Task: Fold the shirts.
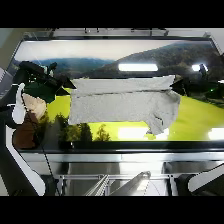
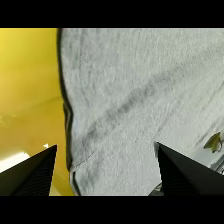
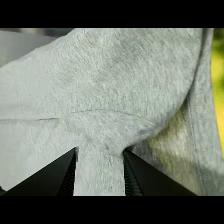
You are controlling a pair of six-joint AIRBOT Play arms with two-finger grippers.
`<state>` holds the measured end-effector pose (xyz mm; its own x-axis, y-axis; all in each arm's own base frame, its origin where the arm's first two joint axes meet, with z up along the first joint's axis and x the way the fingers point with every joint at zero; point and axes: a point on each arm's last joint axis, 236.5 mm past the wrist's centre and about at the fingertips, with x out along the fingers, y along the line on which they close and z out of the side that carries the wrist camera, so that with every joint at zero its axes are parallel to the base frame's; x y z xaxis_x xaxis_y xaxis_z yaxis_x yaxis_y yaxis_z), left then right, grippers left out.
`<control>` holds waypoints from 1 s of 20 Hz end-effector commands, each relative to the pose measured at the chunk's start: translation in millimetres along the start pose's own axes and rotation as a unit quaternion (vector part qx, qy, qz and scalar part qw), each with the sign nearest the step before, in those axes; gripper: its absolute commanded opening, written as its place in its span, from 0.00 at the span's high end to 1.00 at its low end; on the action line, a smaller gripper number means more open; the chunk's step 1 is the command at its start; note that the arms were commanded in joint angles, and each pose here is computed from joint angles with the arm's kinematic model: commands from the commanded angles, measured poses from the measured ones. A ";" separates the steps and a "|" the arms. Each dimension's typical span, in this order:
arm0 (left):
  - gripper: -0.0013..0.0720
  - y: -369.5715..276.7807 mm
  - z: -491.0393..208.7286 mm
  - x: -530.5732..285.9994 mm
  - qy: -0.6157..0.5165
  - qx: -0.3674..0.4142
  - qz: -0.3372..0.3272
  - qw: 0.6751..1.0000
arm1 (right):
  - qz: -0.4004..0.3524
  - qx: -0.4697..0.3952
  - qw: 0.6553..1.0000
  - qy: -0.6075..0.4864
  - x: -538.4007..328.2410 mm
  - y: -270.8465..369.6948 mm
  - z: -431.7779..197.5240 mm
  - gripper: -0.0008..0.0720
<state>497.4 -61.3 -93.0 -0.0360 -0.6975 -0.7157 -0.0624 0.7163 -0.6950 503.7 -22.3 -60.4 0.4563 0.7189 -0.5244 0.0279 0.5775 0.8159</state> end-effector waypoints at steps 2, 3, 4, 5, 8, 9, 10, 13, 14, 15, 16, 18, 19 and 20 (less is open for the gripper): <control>0.03 10.1 -23.5 -24.6 0.035 -0.057 -0.011 0.998 | 0.040 0.042 0.997 0.040 -29.2 9.6 -19.8 0.54; 0.03 8.6 -30.4 -31.1 0.045 -0.057 -0.013 0.997 | 0.049 0.048 0.996 0.057 -36.9 12.5 -28.5 0.59; 0.03 5.0 -36.3 -37.0 0.051 -0.054 -0.013 0.997 | 0.054 0.053 0.994 0.074 -44.0 15.0 -38.4 0.60; 0.03 0.7 -41.7 -39.3 0.054 -0.050 -0.014 0.997 | 0.048 0.054 0.994 0.086 -48.6 15.4 -48.5 0.60; 0.04 -8.5 -69.5 -34.7 0.063 -0.028 -0.016 0.997 | -0.006 0.050 0.992 0.119 -60.6 1.3 -86.8 0.66; 0.03 -7.7 -84.1 -30.6 0.073 -0.027 -0.016 0.997 | -0.026 0.052 0.990 0.126 -65.0 -4.6 -100.7 0.65; 0.03 -2.3 -102.1 -24.2 0.083 -0.032 -0.009 0.996 | -0.047 0.057 0.989 0.131 -70.6 -10.8 -115.0 0.65; 0.03 17.8 -156.0 -3.7 0.100 -0.053 0.006 0.994 | -0.088 0.085 0.987 0.108 -84.3 -25.3 -148.6 0.51; 0.03 24.1 -166.2 2.8 0.090 -0.059 0.009 0.994 | -0.098 0.100 0.986 0.095 -85.9 -30.7 -156.5 0.35; 0.03 32.6 -172.3 8.0 0.072 -0.075 0.016 0.994 | -0.108 0.111 0.984 0.085 -84.6 -36.8 -164.6 0.32; 0.03 39.0 -174.7 11.7 0.054 -0.087 0.019 0.995 | -0.113 0.122 0.983 0.082 -81.3 -41.9 -170.9 0.32; 0.04 42.6 -172.0 20.2 0.021 -0.094 0.015 0.995 | -0.113 0.135 0.980 0.092 -72.2 -45.2 -186.8 0.32; 0.04 39.4 -167.1 25.0 0.004 -0.095 0.002 0.995 | -0.114 0.135 0.979 0.099 -67.1 -44.3 -192.2 0.32; 0.05 32.1 -161.0 31.1 -0.011 -0.089 -0.015 0.996 | -0.113 0.133 0.979 0.106 -63.3 -42.3 -196.2 0.32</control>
<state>325.0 -60.0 -106.5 -0.1278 -0.7303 -0.6711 -0.2466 0.6788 -0.6917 311.5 -26.1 -96.7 0.2378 0.6758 -0.6977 0.3274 0.6204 0.7126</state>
